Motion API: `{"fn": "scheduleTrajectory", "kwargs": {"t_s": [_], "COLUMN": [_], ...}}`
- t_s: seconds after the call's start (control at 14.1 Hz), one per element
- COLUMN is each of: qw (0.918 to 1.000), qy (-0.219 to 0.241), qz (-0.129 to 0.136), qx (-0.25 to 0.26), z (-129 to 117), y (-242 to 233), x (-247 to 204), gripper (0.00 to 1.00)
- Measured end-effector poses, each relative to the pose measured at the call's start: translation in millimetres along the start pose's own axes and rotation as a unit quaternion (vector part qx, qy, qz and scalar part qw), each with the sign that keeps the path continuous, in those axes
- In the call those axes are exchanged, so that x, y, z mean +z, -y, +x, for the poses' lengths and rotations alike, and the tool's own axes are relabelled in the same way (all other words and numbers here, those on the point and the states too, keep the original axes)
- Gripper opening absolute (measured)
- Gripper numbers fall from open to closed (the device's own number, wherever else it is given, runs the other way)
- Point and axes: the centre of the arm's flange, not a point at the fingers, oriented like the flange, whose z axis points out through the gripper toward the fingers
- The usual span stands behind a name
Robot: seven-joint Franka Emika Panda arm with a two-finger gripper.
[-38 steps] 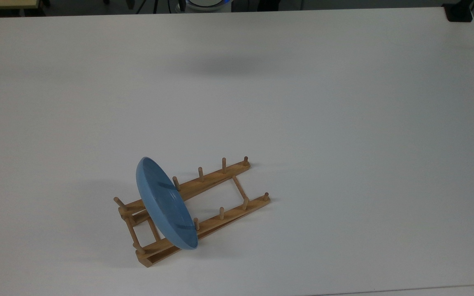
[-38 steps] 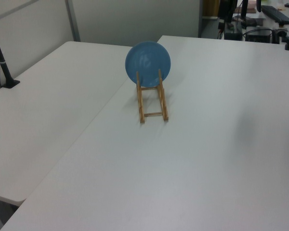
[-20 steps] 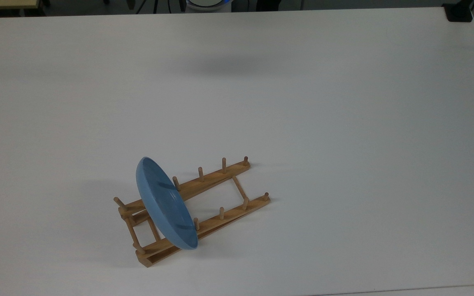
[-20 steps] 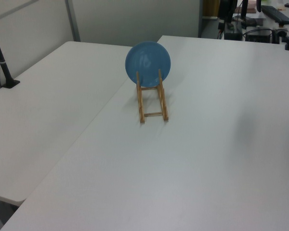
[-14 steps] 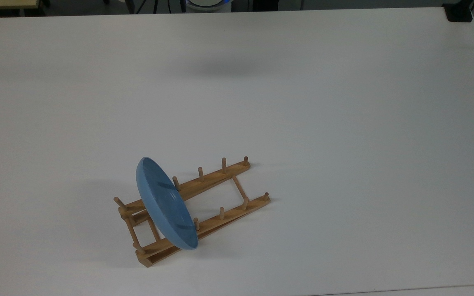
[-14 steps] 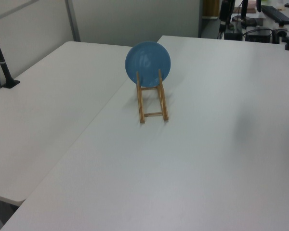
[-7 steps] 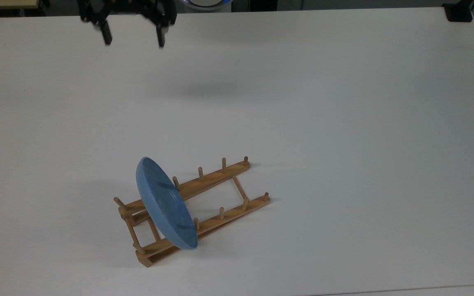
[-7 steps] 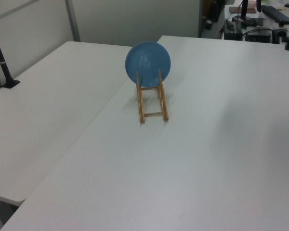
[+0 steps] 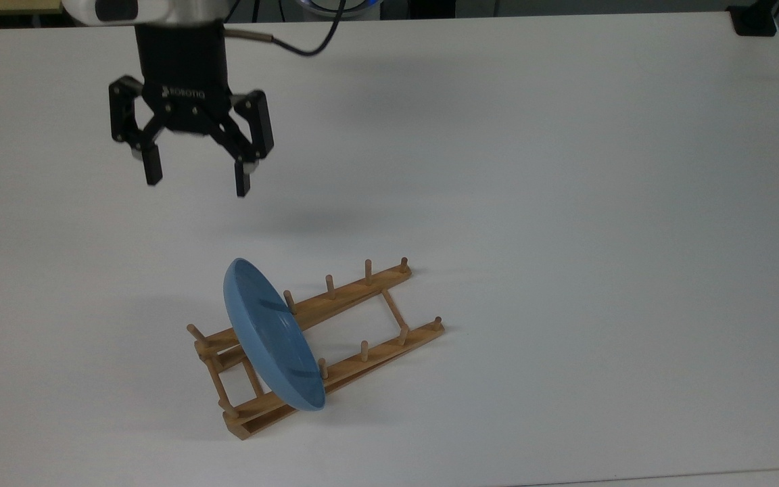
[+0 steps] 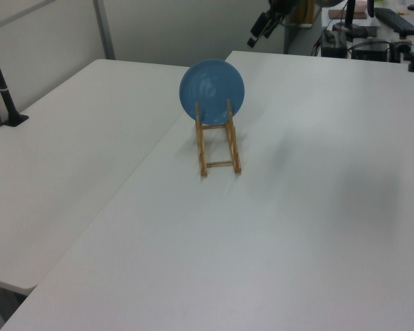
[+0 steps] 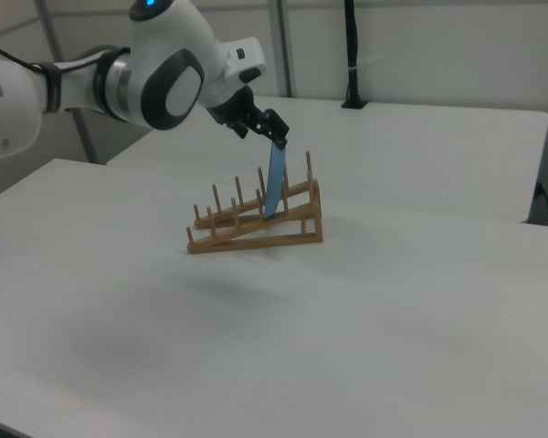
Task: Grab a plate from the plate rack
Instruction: 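Lower the open gripper onto the blue plate's rim and close it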
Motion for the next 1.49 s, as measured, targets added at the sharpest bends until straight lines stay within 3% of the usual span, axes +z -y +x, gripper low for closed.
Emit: {"fn": "scheduleTrajectory", "kwargs": {"t_s": [0.21, 0.64, 0.85, 0.99, 1.13, 1.27, 1.34, 1.49], "qw": [0.9987, 0.9976, 0.9972, 0.9969, 0.9963, 0.9957, 0.9956, 0.9955], "qy": [-0.050, -0.061, -0.058, -0.056, -0.053, -0.052, -0.052, -0.053], "qz": [-0.003, -0.032, -0.043, -0.050, -0.058, -0.063, -0.064, -0.064], "qx": [0.011, -0.005, -0.019, -0.025, -0.035, -0.043, -0.044, -0.044], "z": [5.0, -8.7, -13.4, -16.0, -19.2, -20.4, -20.4, -19.6], "y": [10.2, 39.2, 50.0, 51.6, 52.5, 52.9, 52.9, 52.2], "x": [25.0, 77.6, 86.8, 92.4, 99.1, 101.7, 101.7, 101.1], "gripper": [0.97, 0.80, 0.58, 0.53, 0.34, 0.31, 0.20, 0.16]}}
